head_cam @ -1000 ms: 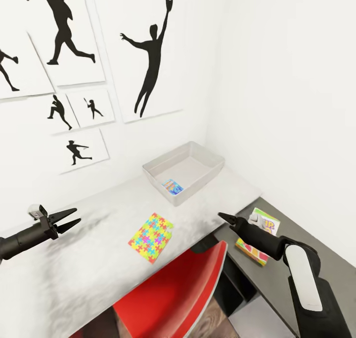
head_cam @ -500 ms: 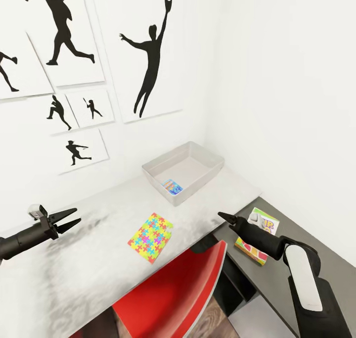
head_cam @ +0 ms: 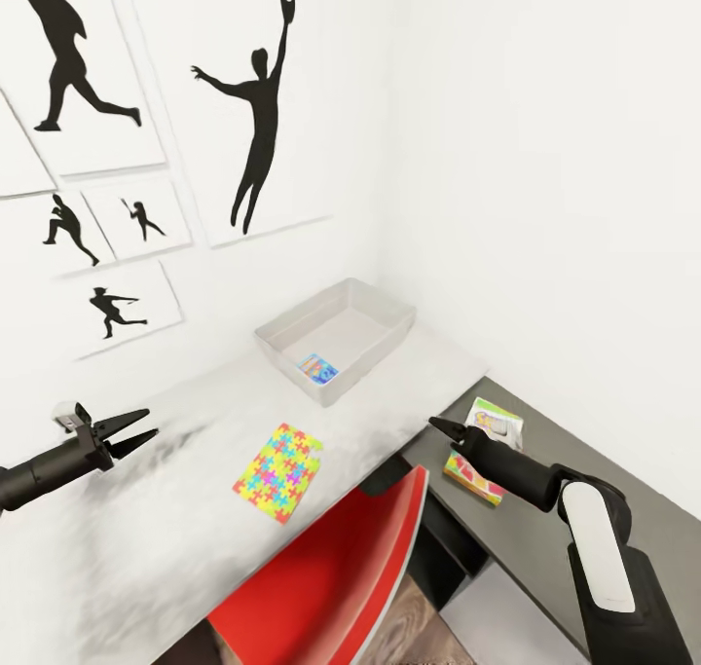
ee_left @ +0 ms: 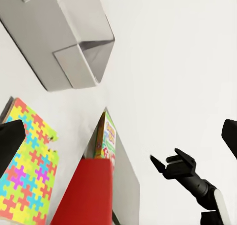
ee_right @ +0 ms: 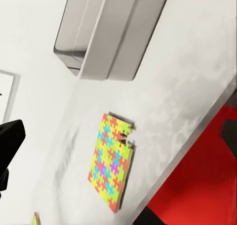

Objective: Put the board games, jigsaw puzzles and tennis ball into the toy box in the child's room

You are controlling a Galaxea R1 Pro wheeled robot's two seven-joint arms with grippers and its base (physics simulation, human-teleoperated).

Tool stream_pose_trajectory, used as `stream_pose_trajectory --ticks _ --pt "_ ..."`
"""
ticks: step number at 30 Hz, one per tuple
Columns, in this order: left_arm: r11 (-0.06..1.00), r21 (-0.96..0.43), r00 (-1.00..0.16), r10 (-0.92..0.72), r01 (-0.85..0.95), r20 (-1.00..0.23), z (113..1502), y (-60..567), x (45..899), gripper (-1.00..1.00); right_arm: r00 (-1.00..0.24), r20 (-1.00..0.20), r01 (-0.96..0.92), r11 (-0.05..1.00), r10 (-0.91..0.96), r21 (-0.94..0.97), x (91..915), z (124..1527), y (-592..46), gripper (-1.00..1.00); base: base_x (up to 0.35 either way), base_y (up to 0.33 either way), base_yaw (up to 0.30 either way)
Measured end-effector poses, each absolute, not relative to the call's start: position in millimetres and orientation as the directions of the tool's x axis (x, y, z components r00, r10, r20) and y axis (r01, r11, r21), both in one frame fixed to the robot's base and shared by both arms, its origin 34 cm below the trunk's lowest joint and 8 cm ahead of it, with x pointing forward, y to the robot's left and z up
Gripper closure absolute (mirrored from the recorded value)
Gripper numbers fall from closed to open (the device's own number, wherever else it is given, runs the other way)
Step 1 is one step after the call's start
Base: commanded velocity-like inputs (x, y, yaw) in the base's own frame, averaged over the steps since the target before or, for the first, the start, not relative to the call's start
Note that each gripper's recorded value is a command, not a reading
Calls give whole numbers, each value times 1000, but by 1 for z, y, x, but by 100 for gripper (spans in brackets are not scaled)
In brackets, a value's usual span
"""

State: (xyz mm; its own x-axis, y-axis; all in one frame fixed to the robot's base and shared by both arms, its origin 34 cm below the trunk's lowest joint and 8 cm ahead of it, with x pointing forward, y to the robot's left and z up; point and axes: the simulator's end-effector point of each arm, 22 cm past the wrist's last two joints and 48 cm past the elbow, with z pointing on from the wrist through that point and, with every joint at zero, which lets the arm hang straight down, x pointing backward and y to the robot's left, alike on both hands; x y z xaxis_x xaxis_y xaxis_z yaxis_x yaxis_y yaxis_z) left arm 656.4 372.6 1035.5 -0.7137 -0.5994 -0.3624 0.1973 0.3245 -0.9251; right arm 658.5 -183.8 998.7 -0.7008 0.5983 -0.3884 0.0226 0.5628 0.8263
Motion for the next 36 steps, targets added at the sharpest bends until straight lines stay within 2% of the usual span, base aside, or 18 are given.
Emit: stream_pose_trajectory --ticks 16,36 --pt "326 -918 -700 -602 224 -385 1051 384 655 -100 -698 -395 13 561 598 827 658 1004 -183 -100 -103 52 -263" --pt "328 -911 -687 -602 251 -406 1067 385 653 -100 -686 -415 -21 554 597 832 658 1022 -181 -100 -9 3 -113"
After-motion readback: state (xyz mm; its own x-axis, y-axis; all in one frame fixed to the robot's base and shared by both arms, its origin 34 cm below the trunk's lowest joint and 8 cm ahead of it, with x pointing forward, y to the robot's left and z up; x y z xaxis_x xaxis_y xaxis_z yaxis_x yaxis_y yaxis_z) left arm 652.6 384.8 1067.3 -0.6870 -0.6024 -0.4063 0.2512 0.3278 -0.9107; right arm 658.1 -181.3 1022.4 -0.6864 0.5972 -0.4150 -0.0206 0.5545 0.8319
